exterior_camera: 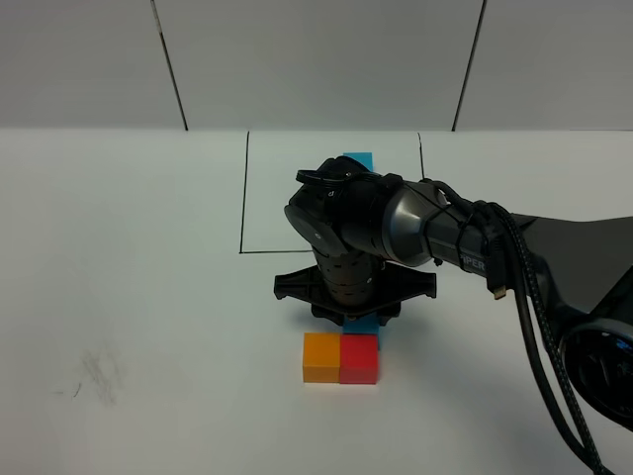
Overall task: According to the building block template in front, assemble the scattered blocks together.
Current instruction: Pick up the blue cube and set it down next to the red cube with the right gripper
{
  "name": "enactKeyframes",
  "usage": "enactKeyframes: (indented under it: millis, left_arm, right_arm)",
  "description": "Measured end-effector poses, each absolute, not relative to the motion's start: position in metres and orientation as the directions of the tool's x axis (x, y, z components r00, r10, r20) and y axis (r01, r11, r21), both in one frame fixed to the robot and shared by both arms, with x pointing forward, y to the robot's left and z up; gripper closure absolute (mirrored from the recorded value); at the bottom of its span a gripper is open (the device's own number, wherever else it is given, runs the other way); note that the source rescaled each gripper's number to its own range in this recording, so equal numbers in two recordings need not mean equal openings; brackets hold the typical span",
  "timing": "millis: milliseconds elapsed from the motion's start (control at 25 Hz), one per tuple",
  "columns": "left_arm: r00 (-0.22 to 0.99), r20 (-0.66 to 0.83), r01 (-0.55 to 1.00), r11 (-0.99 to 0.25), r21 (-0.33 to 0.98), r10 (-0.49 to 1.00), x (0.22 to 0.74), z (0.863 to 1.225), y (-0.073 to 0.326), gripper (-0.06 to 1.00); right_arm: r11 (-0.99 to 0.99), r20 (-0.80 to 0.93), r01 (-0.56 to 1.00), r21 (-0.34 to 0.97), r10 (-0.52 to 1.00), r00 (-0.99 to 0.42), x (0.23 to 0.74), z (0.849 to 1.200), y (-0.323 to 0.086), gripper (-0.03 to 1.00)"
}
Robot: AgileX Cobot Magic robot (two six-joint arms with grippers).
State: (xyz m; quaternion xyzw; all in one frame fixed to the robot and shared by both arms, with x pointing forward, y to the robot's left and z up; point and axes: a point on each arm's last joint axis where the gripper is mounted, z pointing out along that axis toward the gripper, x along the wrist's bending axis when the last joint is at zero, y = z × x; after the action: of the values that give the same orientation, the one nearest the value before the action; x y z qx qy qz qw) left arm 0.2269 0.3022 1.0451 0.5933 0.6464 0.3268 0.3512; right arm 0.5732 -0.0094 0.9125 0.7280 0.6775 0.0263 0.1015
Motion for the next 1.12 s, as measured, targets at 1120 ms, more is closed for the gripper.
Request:
enactKeyframes:
  millis: [1120]
  left_arm:
    - [-0.049, -0.066, 0.537, 0.082, 0.839, 0.997, 0.2269, 1.0451, 0.3022, 0.70]
  right_arm:
    - [-0.019, -0.097, 0.986, 0.164, 0.995, 0.035, 0.5734, 0.9064, -0.0070, 0.64]
